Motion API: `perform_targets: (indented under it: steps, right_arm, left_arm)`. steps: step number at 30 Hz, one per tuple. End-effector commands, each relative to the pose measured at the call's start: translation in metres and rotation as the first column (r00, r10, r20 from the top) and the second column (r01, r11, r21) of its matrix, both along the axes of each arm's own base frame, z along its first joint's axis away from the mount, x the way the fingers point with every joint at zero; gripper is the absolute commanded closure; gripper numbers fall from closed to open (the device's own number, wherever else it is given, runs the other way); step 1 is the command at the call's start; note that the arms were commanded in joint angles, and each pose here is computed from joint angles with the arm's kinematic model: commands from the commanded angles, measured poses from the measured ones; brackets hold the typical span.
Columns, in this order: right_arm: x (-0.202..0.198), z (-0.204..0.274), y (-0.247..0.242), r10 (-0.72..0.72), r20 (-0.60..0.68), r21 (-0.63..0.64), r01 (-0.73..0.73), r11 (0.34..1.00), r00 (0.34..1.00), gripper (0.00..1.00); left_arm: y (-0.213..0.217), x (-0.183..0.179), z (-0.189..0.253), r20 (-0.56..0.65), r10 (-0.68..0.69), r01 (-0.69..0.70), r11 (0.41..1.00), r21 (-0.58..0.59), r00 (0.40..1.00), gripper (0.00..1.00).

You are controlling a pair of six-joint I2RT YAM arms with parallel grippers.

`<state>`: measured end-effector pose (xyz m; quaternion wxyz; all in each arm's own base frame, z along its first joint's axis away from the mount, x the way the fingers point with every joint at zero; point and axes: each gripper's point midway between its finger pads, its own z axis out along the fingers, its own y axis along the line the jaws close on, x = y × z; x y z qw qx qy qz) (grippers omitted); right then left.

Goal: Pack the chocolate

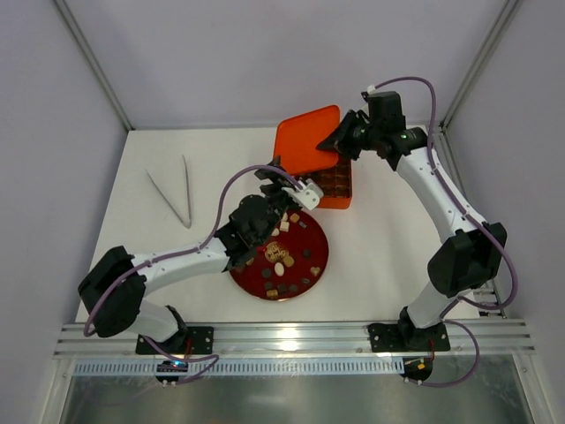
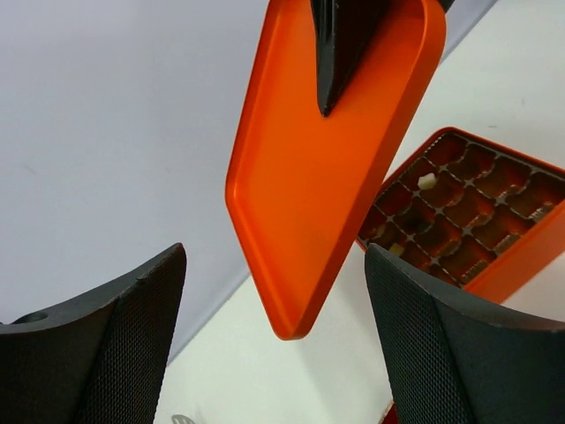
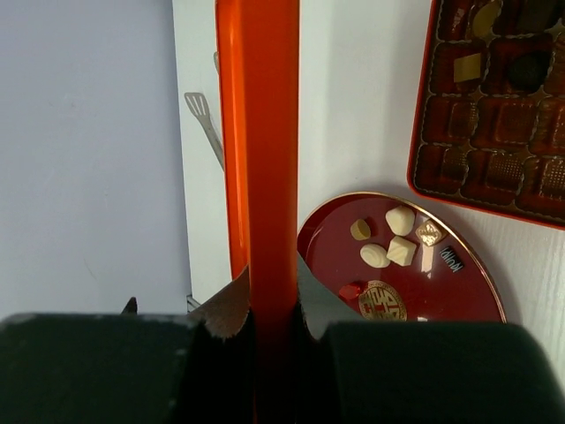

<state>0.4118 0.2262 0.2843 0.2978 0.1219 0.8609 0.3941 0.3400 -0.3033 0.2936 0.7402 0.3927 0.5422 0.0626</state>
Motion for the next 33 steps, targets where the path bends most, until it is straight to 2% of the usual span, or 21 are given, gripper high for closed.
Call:
perform_targets:
  steps: [1,4,11,14,22,31,33]
  right_arm:
    - [-0.013,0.047,0.000,-0.032,0.098,0.014,0.031,0.999,0.995,0.96]
    - [-0.016,0.050,0.002,-0.046,0.081,0.030,0.044,0.999,0.996,0.96]
    - [-0.029,0.054,0.016,-0.043,0.071,0.051,0.039,0.998,0.997,0.96]
    - [-0.031,0.054,0.016,-0.060,0.067,0.064,0.056,0.996,0.996,0.96]
    - [-0.037,0.054,0.022,-0.058,0.063,0.070,0.054,0.996,0.996,0.96]
    - [-0.043,0.045,0.029,-0.042,0.048,0.074,0.038,0.997,0.998,0.96]
    - [-0.043,0.047,0.030,-0.038,0.056,0.083,0.033,0.996,0.998,0.96]
  left_arm:
    - [0.000,0.007,0.045,0.149,0.055,-0.044,0.996,-0.076,0.987,0.20]
    - [-0.008,0.007,0.044,0.162,0.040,-0.031,0.998,-0.058,0.986,0.20]
    - [-0.005,0.011,0.055,0.214,0.085,-0.064,0.993,-0.104,0.973,0.22]
    - [-0.002,0.014,0.059,0.230,0.115,-0.087,0.988,-0.127,0.966,0.25]
    - [-0.008,0.018,0.054,0.265,0.127,-0.105,0.990,-0.097,0.956,0.33]
    - [-0.003,0.021,0.065,0.337,0.194,-0.163,0.980,-0.118,0.921,0.54]
    - [-0.004,0.021,0.064,0.345,0.197,-0.168,0.979,-0.112,0.918,0.64]
